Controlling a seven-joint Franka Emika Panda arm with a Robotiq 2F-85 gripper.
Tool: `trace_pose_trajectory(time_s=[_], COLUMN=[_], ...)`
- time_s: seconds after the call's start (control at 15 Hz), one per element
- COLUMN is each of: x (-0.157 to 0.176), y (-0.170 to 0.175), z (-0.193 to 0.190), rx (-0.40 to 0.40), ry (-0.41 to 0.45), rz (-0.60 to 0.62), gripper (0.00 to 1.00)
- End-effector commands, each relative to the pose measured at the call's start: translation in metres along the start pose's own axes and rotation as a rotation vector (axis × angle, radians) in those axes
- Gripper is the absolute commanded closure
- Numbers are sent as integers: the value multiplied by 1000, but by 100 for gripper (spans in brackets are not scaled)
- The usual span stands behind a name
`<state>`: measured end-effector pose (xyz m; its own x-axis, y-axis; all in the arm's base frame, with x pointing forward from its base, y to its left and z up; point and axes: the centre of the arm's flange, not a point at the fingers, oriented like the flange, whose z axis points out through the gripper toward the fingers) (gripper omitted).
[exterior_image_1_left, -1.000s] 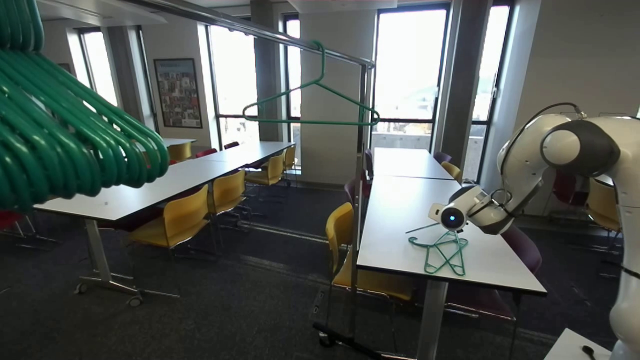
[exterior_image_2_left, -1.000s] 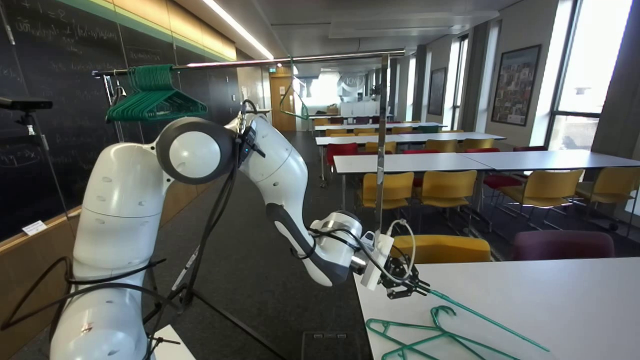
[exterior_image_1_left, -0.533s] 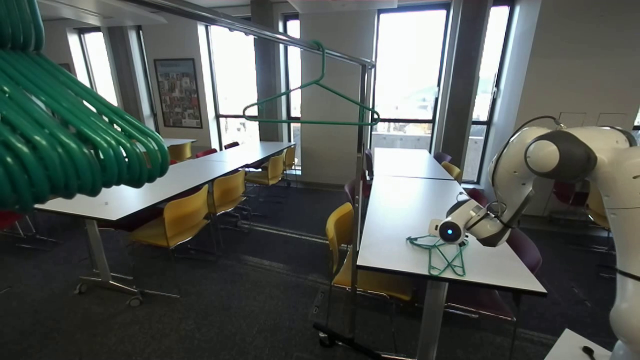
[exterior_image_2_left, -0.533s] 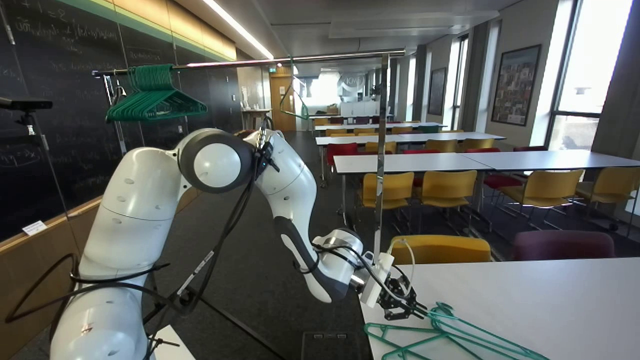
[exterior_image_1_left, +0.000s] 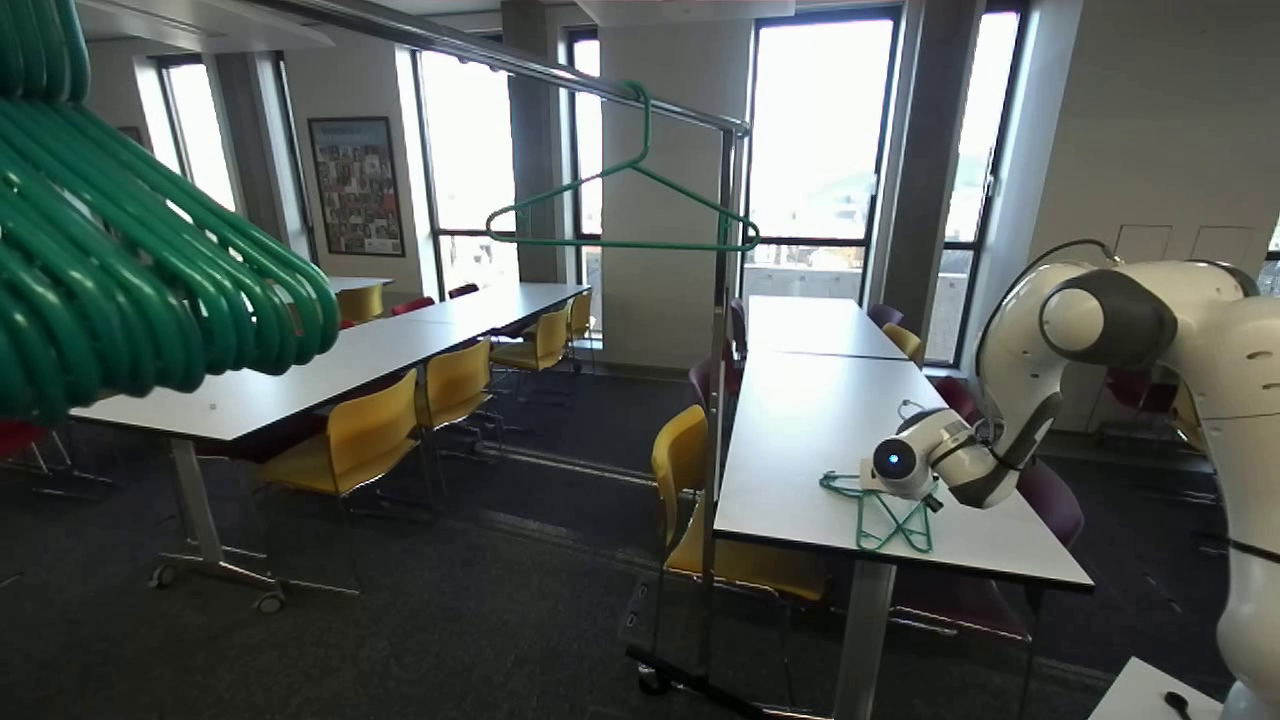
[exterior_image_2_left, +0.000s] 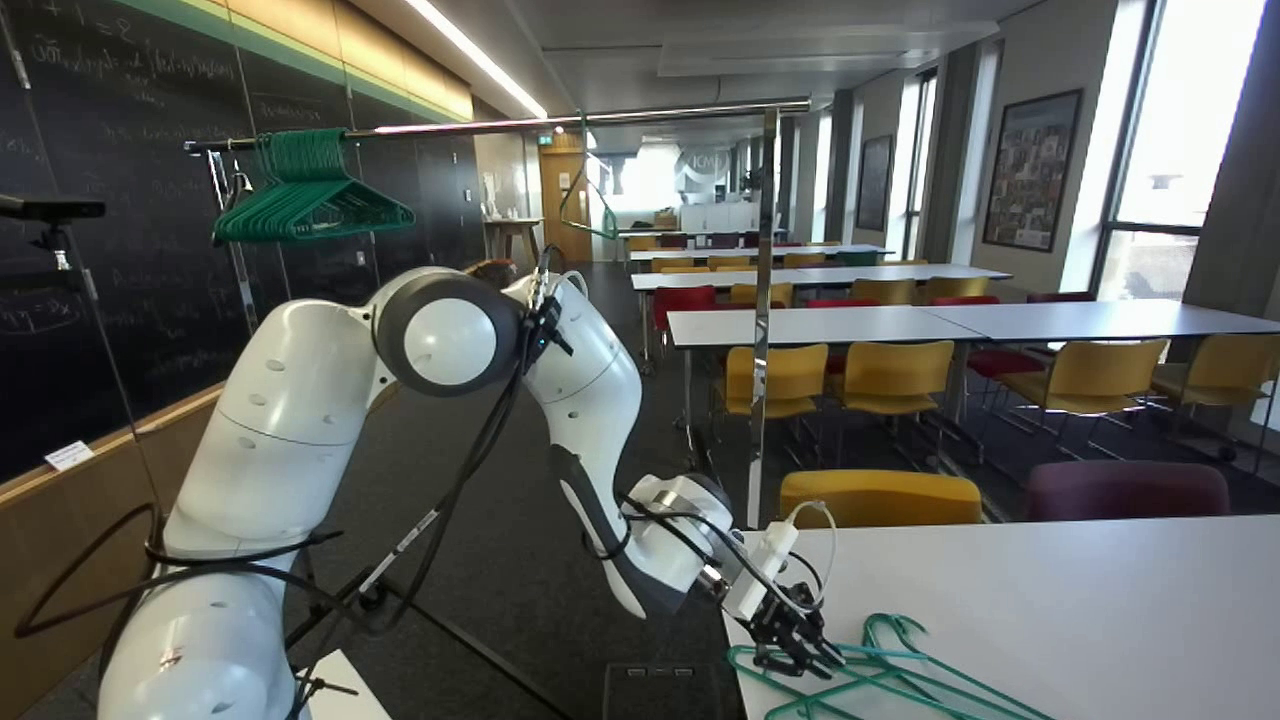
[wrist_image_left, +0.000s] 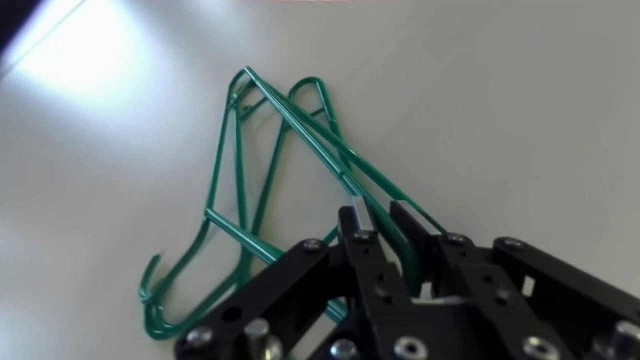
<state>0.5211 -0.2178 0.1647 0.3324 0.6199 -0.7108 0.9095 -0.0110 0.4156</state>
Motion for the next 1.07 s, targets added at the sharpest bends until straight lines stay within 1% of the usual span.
trace_pose_trajectory(time_s=[0.0,0.13,0.33,0.4,0.47,0.53,0.87,1.0], x=[-6,-5,-9,-13,-17,-25,-72,-90], y=[1,-5,-10,-8,-5,1,41,53], z=[15,21,25,19,12,-2,-76,-108], rx=[163,255,368,383,386,344,180,135], ry=[75,127,203,249,305,371,580,669], rz=[-99,-126,-150,-158,-161,-130,27,92], gripper=[49,32,11,4,0,0,0,0])
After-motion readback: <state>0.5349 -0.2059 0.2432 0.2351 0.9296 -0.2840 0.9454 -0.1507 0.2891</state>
